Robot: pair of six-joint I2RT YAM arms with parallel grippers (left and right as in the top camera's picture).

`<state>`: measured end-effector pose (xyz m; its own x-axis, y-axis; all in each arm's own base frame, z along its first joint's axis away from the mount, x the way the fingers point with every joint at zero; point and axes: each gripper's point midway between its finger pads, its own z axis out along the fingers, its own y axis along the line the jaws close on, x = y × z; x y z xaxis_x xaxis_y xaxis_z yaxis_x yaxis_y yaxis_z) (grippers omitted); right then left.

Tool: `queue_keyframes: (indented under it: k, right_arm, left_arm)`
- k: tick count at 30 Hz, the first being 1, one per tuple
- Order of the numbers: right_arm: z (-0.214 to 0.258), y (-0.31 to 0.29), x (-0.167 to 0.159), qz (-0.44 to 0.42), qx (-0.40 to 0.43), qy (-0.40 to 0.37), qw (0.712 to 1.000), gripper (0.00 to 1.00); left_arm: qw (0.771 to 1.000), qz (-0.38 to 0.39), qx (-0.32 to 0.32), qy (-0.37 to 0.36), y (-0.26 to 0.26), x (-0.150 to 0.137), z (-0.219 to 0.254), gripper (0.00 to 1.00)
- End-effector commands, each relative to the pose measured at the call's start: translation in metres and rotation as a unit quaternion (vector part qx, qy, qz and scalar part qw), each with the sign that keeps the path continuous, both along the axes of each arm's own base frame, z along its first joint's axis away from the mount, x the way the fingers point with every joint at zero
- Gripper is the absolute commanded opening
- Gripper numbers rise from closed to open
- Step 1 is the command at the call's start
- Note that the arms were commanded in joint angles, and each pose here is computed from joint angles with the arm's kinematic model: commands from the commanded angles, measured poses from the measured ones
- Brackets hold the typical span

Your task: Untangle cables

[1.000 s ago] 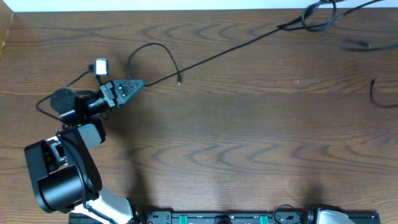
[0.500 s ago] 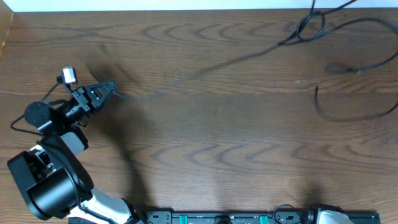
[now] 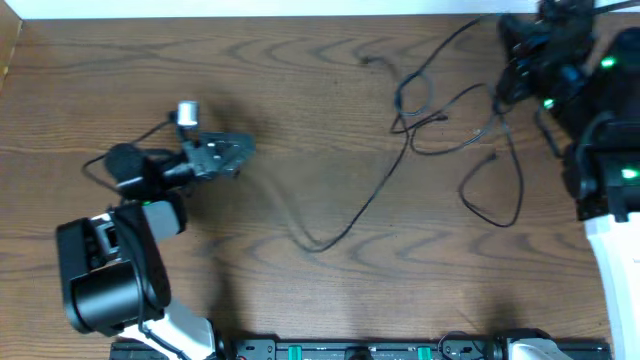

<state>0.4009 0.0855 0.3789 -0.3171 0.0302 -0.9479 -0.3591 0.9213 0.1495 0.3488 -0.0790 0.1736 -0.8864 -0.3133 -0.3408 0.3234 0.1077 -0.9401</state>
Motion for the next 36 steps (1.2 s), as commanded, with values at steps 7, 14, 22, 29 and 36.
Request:
queue_keyframes:
  k: [7, 14, 22, 29, 36]
  right_arm:
    - [-0.134, 0.031, -0.008, -0.037, 0.116, 0.285, 0.951, 0.01]
    - [-0.147, 0.031, -0.014, -0.038, 0.104, 0.309, 0.945, 0.01]
    - [-0.152, 0.029, -0.019, -0.034, 0.091, 0.32, 0.942, 0.01]
    - [-0.156, 0.029, -0.023, -0.035, 0.089, 0.33, 0.939, 0.01]
    - [-0.158, 0.028, -0.026, -0.032, 0.082, 0.336, 0.938, 0.01]
  left_arm:
    - [0.997, -0.056, 0.01, -0.048, -0.062, -0.008, -0.001, 0.94]
    - [0.998, 0.051, -0.027, 0.02, -0.075, 0.028, 0.004, 0.94]
    - [0.995, 0.085, -0.041, 0.046, -0.095, 0.038, 0.01, 0.95]
    - [0.993, 0.105, -0.015, 0.058, -0.101, 0.04, 0.014, 0.95]
    - [0.984, 0.156, 0.047, 0.074, -0.088, 0.036, 0.013, 0.95]
